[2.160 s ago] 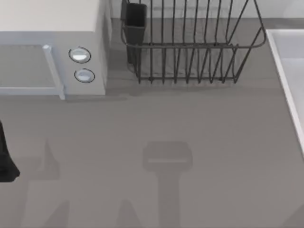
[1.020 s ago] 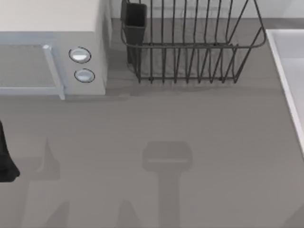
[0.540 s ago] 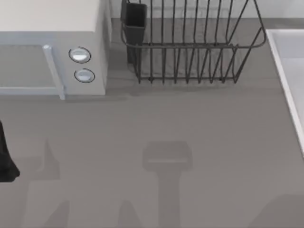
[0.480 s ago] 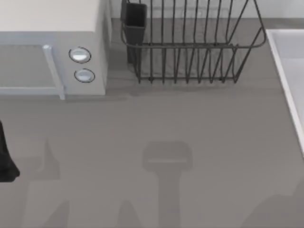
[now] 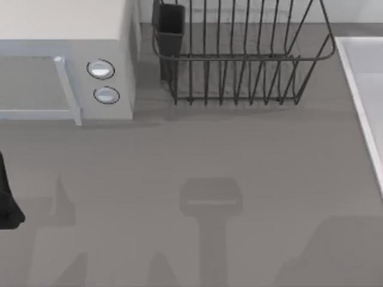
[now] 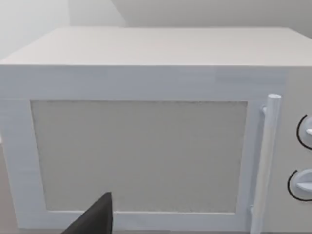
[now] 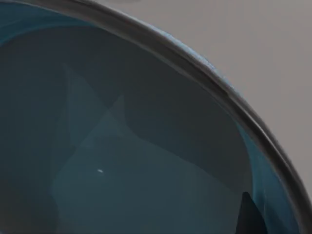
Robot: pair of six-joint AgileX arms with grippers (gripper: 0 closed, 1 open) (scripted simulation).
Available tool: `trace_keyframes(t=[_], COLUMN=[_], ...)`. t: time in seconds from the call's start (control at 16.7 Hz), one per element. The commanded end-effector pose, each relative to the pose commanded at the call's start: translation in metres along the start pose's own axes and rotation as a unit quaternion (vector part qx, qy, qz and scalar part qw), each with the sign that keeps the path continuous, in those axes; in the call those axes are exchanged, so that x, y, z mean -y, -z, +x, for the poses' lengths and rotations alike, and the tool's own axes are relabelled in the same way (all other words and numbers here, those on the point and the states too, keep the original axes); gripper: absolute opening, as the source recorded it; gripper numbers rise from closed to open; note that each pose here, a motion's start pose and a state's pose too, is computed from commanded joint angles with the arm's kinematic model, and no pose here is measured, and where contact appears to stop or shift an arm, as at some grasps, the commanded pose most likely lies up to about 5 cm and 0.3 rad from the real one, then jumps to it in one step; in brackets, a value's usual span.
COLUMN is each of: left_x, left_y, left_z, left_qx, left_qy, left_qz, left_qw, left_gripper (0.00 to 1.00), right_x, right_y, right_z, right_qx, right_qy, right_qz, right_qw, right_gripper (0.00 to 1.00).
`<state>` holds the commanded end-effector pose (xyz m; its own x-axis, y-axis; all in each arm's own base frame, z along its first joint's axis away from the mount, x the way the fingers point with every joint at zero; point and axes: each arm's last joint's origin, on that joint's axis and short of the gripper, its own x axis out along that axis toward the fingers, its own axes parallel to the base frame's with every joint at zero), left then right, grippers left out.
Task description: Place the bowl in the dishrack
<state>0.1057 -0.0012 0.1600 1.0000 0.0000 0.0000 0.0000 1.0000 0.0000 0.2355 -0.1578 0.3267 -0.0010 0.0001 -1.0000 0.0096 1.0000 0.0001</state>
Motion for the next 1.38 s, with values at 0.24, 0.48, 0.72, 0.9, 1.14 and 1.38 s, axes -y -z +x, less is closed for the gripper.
trace_keyframes(t=[0.24,0.48,0.72,0.9,1.14,1.38], left_x=[0.000,0.000,0.000,0.000,0.000,0.000], left_y=[0.000,0.000,0.000,0.000,0.000,0.000], left_z=[0.000,0.000,0.000,0.000,0.000,0.000], left_qx=[0.000,0.000,0.000,0.000,0.000,0.000], left_qy=[0.000,0.000,0.000,0.000,0.000,0.000], left_qz=[0.000,0.000,0.000,0.000,0.000,0.000], left_qw=[1.000,1.000,1.000,1.000,1.000,1.000], left_gripper=[1.00,1.00,1.00,1.00,1.00,1.00], right_x=[-0.001,-0.007,-0.047,-0.111,-0.225,-0.337], right_y=[0.001,-0.006,-0.041,-0.072,-0.088,-0.055], right_z=[-0.003,-0.004,-0.013,-0.019,-0.024,-0.038], right_qx=[0.001,0.011,0.079,0.170,0.335,0.513], right_qy=[0.001,0.021,0.116,0.184,0.220,0.173], right_qz=[0.000,-0.008,-0.048,-0.094,-0.135,-0.131], right_qw=[1.000,1.000,0.989,0.963,0.906,0.830], right_gripper=[0.00,0.00,0.00,0.00,0.00,0.00])
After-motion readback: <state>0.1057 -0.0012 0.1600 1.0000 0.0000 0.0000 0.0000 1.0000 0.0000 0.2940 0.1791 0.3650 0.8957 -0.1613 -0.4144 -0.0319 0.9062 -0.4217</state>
